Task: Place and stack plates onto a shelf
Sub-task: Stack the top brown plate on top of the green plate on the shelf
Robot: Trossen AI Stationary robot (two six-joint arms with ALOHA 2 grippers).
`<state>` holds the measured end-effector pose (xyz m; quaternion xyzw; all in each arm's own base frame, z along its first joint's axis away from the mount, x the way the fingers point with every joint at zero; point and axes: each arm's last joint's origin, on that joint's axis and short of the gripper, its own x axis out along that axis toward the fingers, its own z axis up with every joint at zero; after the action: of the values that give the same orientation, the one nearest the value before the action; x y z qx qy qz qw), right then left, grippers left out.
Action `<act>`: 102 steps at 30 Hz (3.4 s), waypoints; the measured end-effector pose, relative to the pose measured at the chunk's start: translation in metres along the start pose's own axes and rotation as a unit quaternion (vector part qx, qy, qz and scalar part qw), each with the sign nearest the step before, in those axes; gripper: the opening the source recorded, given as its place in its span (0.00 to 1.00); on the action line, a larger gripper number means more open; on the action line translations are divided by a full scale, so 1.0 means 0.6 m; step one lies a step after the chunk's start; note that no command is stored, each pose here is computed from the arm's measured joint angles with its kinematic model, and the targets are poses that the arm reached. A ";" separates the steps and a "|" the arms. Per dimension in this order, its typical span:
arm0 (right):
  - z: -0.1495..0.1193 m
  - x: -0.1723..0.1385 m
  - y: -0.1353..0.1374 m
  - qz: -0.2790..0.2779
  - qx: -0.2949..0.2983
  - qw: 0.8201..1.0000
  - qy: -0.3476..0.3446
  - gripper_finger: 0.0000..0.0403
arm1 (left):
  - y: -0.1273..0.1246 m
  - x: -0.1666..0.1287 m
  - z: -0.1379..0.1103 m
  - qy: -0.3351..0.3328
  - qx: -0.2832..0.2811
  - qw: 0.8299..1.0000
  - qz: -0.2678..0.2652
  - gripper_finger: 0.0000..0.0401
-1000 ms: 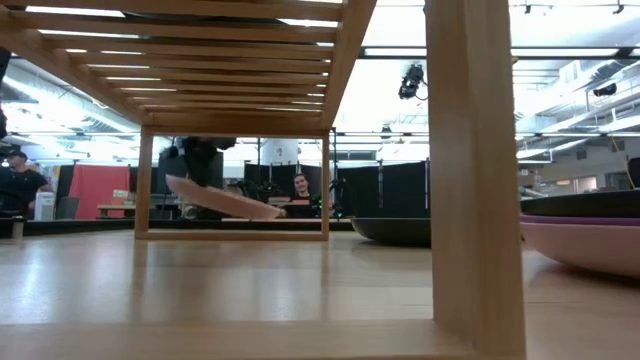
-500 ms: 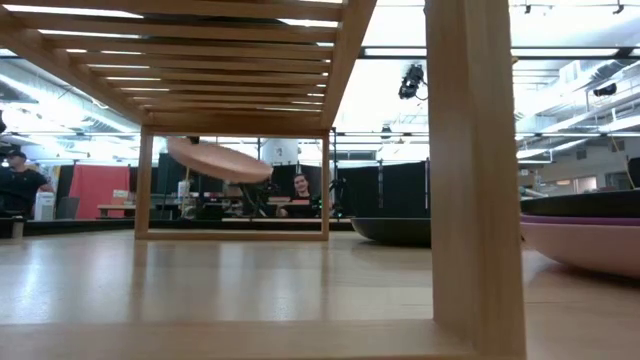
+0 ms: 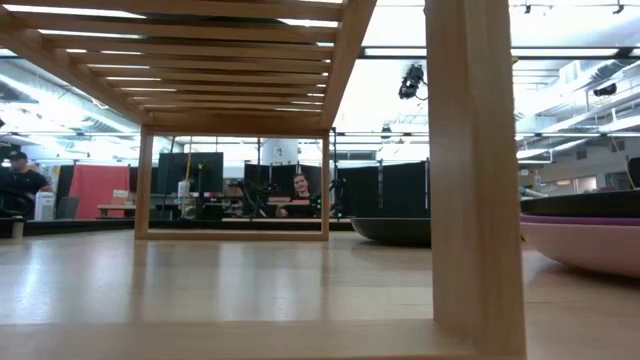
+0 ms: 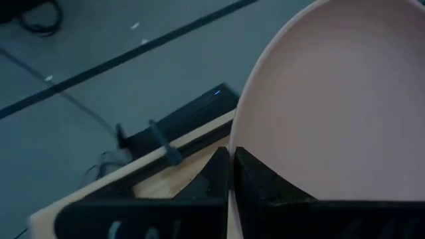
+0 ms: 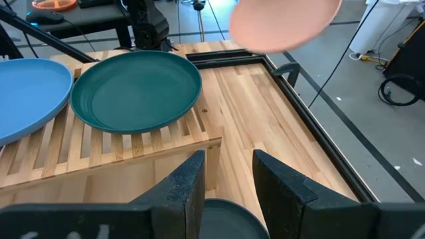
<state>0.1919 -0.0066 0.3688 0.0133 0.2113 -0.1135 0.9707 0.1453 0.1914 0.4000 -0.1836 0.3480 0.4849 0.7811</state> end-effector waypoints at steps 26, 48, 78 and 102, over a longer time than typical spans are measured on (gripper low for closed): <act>-0.001 0.000 0.000 0.000 0.000 1.000 0.003 0.33 | -0.156 -0.099 -0.050 0.072 0.079 0.948 -0.299 0.03; -0.001 0.000 0.000 0.000 0.000 1.000 0.003 0.33 | -0.223 -0.130 -0.100 0.118 0.097 0.930 -0.334 0.03; -0.001 0.000 0.000 0.000 -0.013 1.000 0.002 0.33 | -0.237 -0.061 -0.146 0.179 0.075 0.949 -0.249 0.04; -0.001 0.000 0.000 0.000 -0.013 1.000 0.002 0.33 | -0.244 -0.052 -0.147 0.186 0.078 0.949 -0.244 0.18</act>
<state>0.1917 -0.0066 0.3684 0.0009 0.2151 -0.1107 0.9703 0.2336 0.0491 0.3545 -0.2881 0.4683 0.2082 0.8089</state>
